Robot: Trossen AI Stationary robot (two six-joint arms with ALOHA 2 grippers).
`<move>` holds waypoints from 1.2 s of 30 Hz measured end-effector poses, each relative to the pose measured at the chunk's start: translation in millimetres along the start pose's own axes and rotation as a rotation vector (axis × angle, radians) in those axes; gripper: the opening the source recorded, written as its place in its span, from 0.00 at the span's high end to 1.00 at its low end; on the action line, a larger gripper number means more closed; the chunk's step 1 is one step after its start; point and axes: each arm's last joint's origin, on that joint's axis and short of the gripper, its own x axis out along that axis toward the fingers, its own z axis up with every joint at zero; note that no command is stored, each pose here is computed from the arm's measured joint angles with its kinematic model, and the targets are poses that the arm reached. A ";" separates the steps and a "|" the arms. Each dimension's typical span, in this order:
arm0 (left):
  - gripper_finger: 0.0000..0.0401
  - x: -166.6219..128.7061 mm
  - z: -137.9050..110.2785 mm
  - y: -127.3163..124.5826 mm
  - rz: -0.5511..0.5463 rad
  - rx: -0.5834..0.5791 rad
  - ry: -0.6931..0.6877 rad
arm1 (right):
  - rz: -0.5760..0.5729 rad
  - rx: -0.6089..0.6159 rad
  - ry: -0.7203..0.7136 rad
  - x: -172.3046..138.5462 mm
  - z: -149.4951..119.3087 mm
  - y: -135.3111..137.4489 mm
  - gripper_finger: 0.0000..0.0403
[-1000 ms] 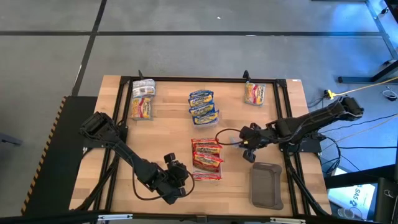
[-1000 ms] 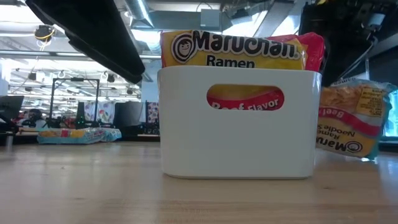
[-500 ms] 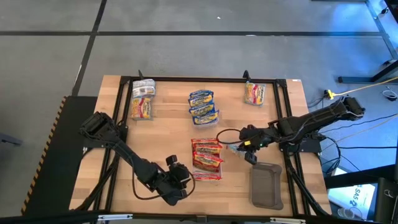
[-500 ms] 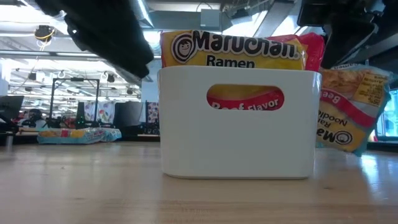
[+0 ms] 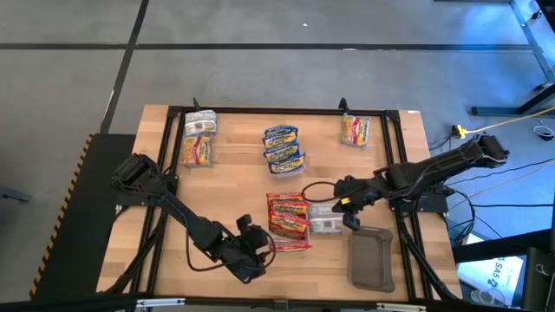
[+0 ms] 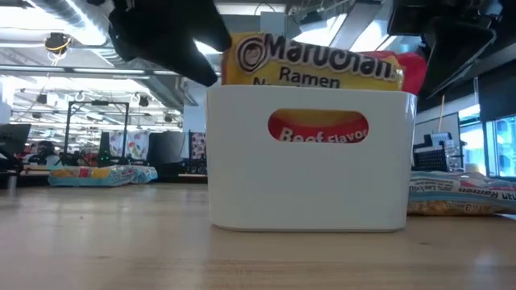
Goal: Sort Maruchan noodles
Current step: Put the light blue noodle pack into the black bin
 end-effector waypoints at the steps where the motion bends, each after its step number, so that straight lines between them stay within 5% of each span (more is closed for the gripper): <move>1: 0.42 -0.3 -0.8 -0.2 -0.003 0.003 0.007 | -0.001 0.021 0.006 1.0 -0.2 -0.1 1.00; 7: 0.42 -6.0 -8.3 -6.2 -0.030 0.029 0.031 | 0.007 0.047 0.061 11.1 -1.4 0.0 0.89; 15: 0.42 -13.1 -16.1 -13.2 -0.058 0.069 0.040 | -0.193 0.023 0.125 46.2 -2.3 -18.7 0.38; 21: 0.42 -21.8 -25.5 -21.2 -0.086 0.095 0.043 | -0.154 -0.014 0.194 74.9 2.5 -31.5 0.14; 30: 0.42 -21.8 -24.4 -21.9 -0.085 0.087 0.026 | -0.049 -0.028 0.256 97.9 4.5 -40.6 0.05; 36: 0.42 -21.7 -23.8 -21.6 -0.075 0.085 0.012 | 0.036 -0.059 0.295 104.7 3.1 -39.6 0.16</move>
